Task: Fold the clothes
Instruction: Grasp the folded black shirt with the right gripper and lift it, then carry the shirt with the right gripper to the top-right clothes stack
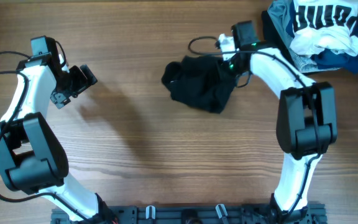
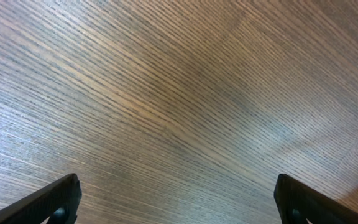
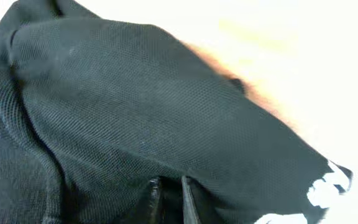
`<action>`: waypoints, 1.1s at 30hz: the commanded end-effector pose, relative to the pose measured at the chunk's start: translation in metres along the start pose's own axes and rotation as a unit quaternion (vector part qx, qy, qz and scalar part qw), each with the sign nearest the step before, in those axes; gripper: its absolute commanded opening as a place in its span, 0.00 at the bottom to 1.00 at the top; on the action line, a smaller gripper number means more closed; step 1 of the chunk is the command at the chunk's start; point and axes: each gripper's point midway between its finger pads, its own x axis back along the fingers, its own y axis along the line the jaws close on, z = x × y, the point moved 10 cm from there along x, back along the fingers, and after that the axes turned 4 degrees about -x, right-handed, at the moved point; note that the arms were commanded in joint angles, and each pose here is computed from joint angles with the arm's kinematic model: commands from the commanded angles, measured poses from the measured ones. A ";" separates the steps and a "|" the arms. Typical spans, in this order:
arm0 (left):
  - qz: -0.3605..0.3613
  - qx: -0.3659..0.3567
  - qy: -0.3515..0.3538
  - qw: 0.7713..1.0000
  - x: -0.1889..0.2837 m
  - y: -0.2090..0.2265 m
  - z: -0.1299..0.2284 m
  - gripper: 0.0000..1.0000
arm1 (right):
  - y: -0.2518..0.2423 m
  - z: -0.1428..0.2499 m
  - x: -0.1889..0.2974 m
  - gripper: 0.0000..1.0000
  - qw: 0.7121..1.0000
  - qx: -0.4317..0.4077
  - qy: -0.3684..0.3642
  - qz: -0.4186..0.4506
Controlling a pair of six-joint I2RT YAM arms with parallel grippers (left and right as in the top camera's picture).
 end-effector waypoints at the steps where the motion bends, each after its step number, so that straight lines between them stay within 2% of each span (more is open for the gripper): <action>1: 0.002 -0.002 -0.032 0.999 0.015 -0.002 -0.008 1.00 | -0.018 -0.035 0.027 0.22 0.998 0.011 -0.038 0.049; 2: -0.009 -0.002 -0.037 0.999 0.015 0.000 -0.009 1.00 | -0.015 -0.044 0.041 0.33 0.998 0.010 -0.042 0.048; 3: -0.019 -0.002 -0.040 0.999 0.015 0.001 -0.010 1.00 | -0.009 -0.051 0.056 0.50 0.998 0.011 -0.038 0.038; 4: -0.024 0.000 -0.041 0.999 0.015 0.003 -0.010 1.00 | 0.002 -0.055 0.070 0.62 0.999 0.014 -0.030 0.020; 6: -0.026 0.006 -0.045 0.999 0.016 0.008 -0.012 1.00 | 0.027 -0.053 0.083 0.72 1.000 0.000 -0.004 -0.002; 10: -0.029 0.020 -0.047 0.998 0.017 0.018 -0.015 1.00 | 0.079 -0.020 0.071 0.73 0.993 -0.029 0.105 -0.033; 13: -0.031 0.029 -0.046 0.998 0.018 0.026 -0.016 1.00 | 0.106 0.009 0.057 0.65 0.983 -0.052 0.177 -0.023; 20: -0.032 0.031 -0.045 0.998 0.018 0.027 -0.016 1.00 | 0.108 0.067 0.011 0.65 0.959 -0.107 0.256 0.054; 22: -0.032 0.031 -0.045 0.998 0.018 0.027 -0.016 1.00 | 0.099 0.081 -0.004 0.65 0.955 -0.118 0.256 0.088; 25: -0.033 0.031 -0.045 0.998 0.018 0.027 -0.016 1.00 | 0.072 0.095 -0.024 0.66 0.954 -0.114 0.218 0.172; 30: -0.033 0.031 -0.043 0.998 0.018 0.027 -0.015 1.00 | 0.027 0.073 -0.022 0.70 0.954 -0.081 0.150 0.245; 33: -0.033 0.032 -0.041 0.998 0.018 0.027 -0.015 1.00 | 0.000 0.059 -0.017 0.70 0.961 -0.062 0.126 0.238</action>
